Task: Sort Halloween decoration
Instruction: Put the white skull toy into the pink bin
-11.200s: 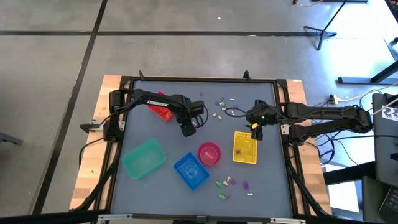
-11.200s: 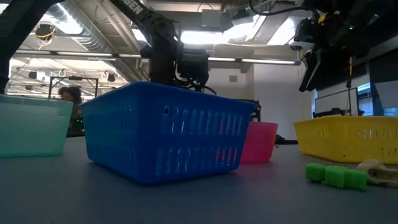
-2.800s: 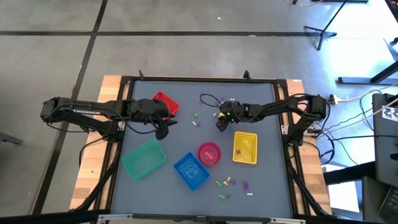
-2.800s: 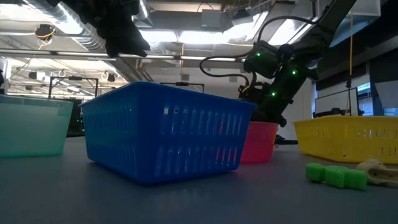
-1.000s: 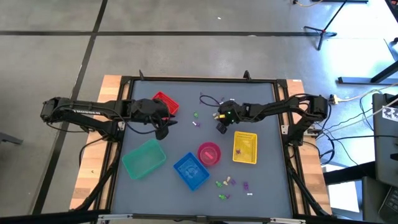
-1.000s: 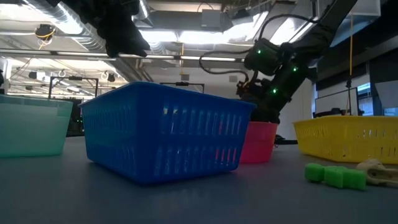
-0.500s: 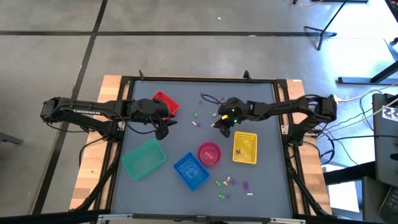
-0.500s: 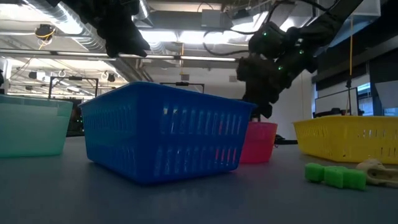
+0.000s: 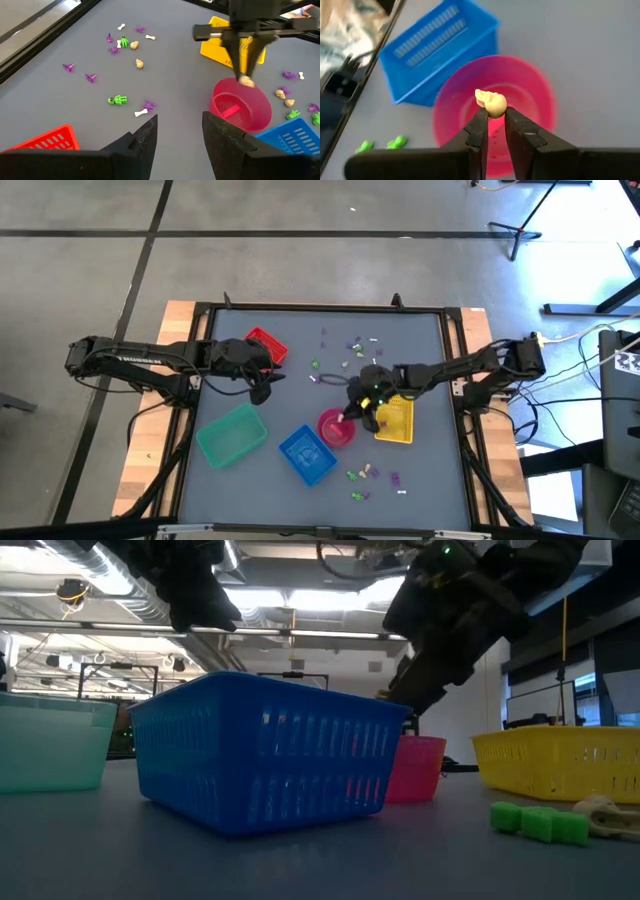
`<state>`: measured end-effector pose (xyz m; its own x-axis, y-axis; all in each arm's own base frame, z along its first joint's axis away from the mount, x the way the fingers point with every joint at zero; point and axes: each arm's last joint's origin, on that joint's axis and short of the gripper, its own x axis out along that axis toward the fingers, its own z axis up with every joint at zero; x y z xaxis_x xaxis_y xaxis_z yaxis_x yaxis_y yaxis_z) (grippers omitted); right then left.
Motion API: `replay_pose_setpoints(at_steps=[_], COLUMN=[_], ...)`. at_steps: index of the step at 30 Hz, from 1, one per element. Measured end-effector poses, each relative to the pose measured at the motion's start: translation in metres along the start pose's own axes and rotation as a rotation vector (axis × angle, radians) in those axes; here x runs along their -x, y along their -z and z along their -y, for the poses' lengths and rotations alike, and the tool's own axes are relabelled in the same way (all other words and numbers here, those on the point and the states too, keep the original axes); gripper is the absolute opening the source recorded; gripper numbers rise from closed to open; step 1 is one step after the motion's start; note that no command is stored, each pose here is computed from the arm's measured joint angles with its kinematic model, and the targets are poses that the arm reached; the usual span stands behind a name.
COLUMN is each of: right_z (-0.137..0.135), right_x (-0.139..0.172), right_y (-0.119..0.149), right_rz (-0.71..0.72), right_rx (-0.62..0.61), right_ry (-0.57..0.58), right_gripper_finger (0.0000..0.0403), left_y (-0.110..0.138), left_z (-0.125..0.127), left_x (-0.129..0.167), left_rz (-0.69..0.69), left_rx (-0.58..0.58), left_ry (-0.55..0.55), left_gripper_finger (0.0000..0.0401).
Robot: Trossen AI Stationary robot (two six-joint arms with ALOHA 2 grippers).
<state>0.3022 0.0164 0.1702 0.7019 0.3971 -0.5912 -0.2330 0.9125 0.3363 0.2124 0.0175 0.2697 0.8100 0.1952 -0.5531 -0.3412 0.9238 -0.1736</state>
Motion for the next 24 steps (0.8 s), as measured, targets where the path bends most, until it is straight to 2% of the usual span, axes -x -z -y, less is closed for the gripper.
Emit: replay_pose_setpoints(at_steps=[7,17,24], right_z=[-0.014,-0.013,-0.013], right_x=[-0.006,-0.006,-0.006], right_y=[0.002,0.003,0.003], right_rz=[-0.008,-0.015,-0.017], right_rx=[0.055,0.052,0.051], right_ry=[0.046,0.046,0.045], right_gripper_finger=[0.0058,0.0060,0.0121], left_y=[0.000,0.000,0.000], left_z=[0.000,0.000,0.000], left_x=[0.000,0.000,0.000], left_rz=[0.000,0.000,0.000], left_rx=[0.000,0.000,0.000], left_ry=[0.000,0.000,0.001], left_gripper_finger=[0.0140,0.0140,0.0140])
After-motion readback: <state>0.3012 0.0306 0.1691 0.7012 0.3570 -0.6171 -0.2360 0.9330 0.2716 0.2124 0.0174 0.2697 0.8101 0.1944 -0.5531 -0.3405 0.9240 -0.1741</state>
